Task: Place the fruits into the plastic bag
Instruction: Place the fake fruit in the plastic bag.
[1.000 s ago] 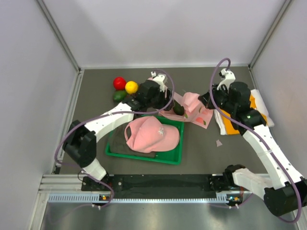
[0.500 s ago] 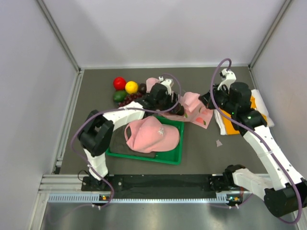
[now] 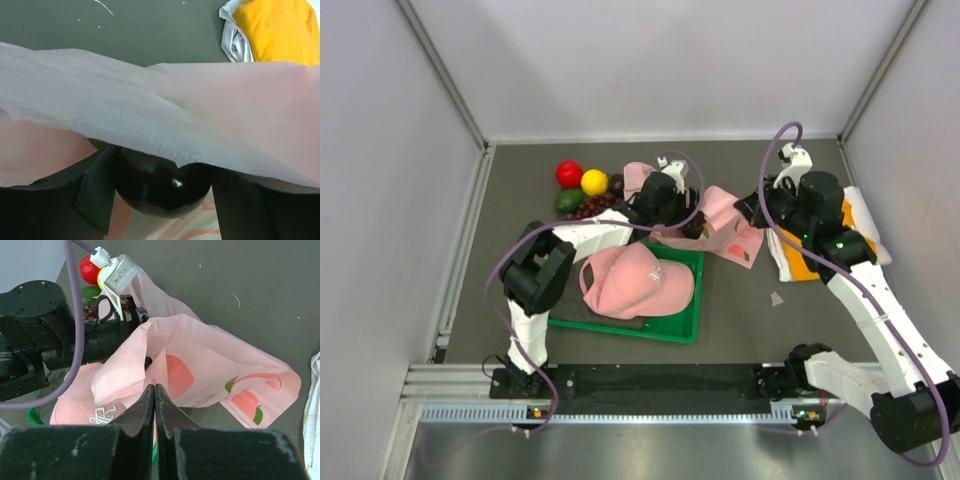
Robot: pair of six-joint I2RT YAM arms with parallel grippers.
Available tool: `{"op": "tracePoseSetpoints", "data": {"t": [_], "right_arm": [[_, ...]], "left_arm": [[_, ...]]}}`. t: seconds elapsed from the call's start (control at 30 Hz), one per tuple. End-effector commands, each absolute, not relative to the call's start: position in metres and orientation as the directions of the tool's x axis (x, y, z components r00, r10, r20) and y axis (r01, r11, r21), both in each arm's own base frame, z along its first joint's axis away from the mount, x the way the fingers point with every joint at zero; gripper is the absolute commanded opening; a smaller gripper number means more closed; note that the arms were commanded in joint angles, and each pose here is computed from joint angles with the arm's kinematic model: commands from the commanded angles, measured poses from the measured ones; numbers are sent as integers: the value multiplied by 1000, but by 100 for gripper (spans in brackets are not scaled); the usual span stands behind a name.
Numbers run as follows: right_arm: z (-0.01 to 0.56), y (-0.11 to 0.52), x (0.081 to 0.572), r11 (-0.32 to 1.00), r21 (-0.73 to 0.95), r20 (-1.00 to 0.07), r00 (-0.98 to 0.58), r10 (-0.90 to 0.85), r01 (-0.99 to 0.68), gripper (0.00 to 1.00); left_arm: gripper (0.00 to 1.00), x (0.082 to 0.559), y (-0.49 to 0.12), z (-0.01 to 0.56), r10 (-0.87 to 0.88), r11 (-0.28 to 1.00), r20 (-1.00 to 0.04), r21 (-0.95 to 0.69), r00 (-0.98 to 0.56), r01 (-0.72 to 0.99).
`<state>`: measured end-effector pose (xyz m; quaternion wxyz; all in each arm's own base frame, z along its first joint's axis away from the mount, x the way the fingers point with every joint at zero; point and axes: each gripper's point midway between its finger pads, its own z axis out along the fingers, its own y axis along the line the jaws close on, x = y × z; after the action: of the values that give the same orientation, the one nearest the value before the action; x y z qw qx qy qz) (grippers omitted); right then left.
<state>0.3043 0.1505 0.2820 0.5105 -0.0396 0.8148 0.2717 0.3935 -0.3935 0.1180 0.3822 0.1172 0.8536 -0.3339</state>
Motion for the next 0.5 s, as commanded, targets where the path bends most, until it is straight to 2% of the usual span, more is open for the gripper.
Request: {"op": "tracePoseSetpoints", "data": {"t": [0.0, 0.07, 0.2, 0.3, 0.47], "right_arm": [[294, 147, 304, 849, 399, -868, -441, 228, -347, 0], [295, 147, 303, 848, 399, -869, -438, 229, -348, 0], [295, 147, 303, 849, 399, -869, -438, 230, -347, 0], [296, 147, 303, 849, 398, -870, -437, 230, -347, 0], [296, 146, 303, 851, 397, -871, -434, 231, -344, 0]], "left_arm": [[72, 399, -403, 149, -105, 712, -768, -502, -631, 492], [81, 398, -402, 151, -105, 714, -770, -499, -630, 491], [92, 397, -398, 154, -102, 720, -775, -490, -624, 491], [94, 396, -396, 154, -97, 725, -777, -483, -621, 491], [93, 391, -393, 164, -95, 719, -791, -475, -604, 508]]}}
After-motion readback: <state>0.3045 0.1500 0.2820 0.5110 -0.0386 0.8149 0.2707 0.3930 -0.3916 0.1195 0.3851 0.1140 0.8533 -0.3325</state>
